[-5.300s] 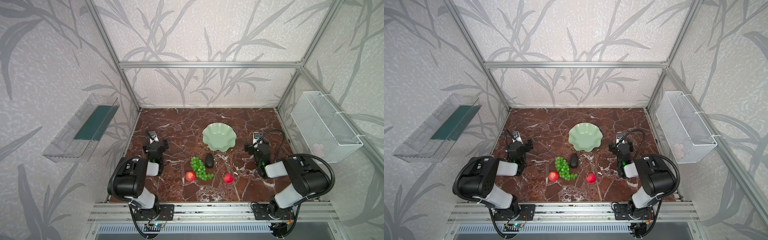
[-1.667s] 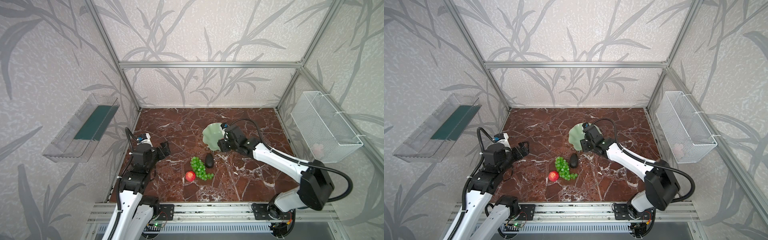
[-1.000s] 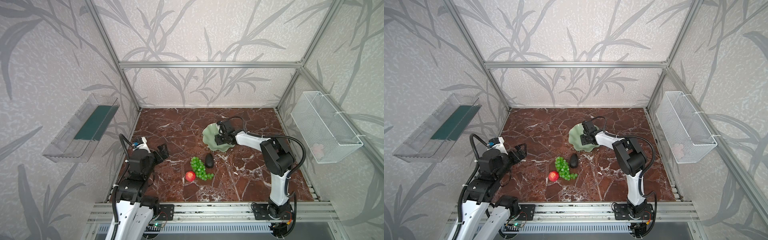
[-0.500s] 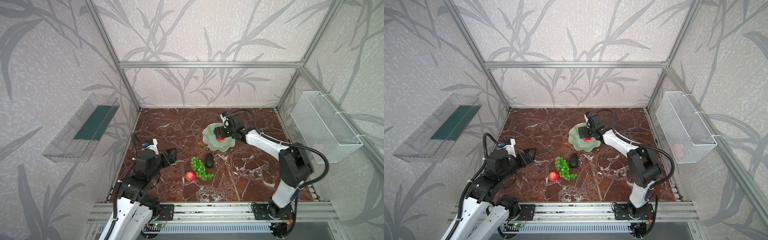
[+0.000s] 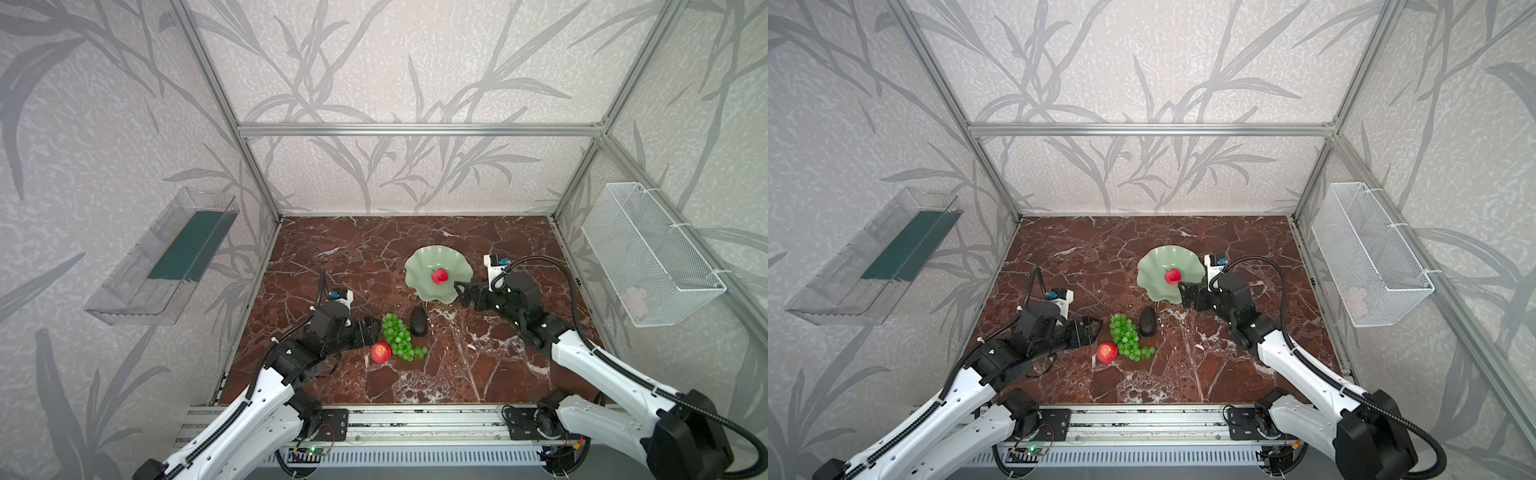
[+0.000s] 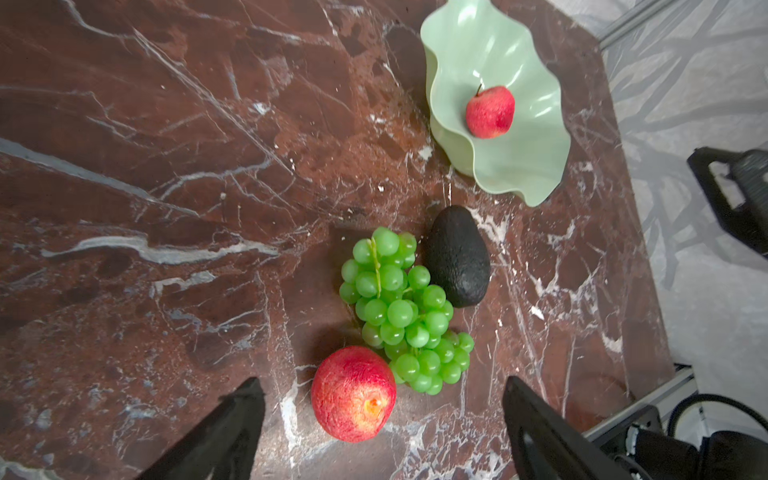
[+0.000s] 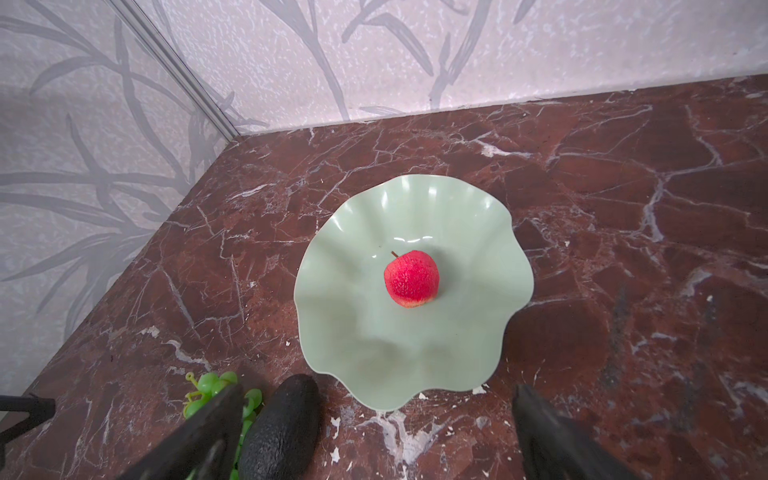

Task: Place and organize the fake fruits in the fruit bowl
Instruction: 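Drop the red fruit into the green bowl while the left gripper advances, then grasp the red fruit beside the grapes with the left gripper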

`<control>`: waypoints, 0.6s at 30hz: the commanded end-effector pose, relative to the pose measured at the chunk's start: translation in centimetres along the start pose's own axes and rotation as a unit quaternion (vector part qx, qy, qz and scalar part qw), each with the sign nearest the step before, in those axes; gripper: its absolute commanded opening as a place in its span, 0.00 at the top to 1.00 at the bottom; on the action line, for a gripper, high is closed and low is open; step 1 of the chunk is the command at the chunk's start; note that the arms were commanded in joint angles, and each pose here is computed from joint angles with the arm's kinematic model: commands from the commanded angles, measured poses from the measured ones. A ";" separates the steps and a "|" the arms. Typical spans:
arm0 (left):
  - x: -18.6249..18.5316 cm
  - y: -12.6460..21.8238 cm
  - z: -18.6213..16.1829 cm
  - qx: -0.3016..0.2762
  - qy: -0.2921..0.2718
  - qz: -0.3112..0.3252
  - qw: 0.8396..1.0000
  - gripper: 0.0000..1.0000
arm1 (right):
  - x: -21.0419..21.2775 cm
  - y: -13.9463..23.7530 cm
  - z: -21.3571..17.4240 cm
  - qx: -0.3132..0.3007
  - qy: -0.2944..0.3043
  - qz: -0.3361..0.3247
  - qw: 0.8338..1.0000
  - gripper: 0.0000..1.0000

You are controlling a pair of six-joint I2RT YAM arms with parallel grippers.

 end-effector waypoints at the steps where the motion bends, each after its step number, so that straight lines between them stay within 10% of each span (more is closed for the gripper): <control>1: 0.3 -0.8 -1.3 0.019 -0.010 0.027 0.999 0.10 | -0.2 0.8 -0.1 -0.021 -0.021 -0.001 1.000 0.01; 18: 0.9 -6.1 -5.8 0.065 -0.064 0.087 0.992 0.11 | -0.2 0.6 -0.6 -0.013 -0.027 0.002 1.000 0.01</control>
Point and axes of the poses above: each gripper's point midway between its finger pads, its own y axis back along the fingers, its own x axis along the line the jaws close on, z = x × y, the point moved 7 cm from there along y, back along the fingers, and after that the axes turned 4 degrees about y, right-handed, at the moved point
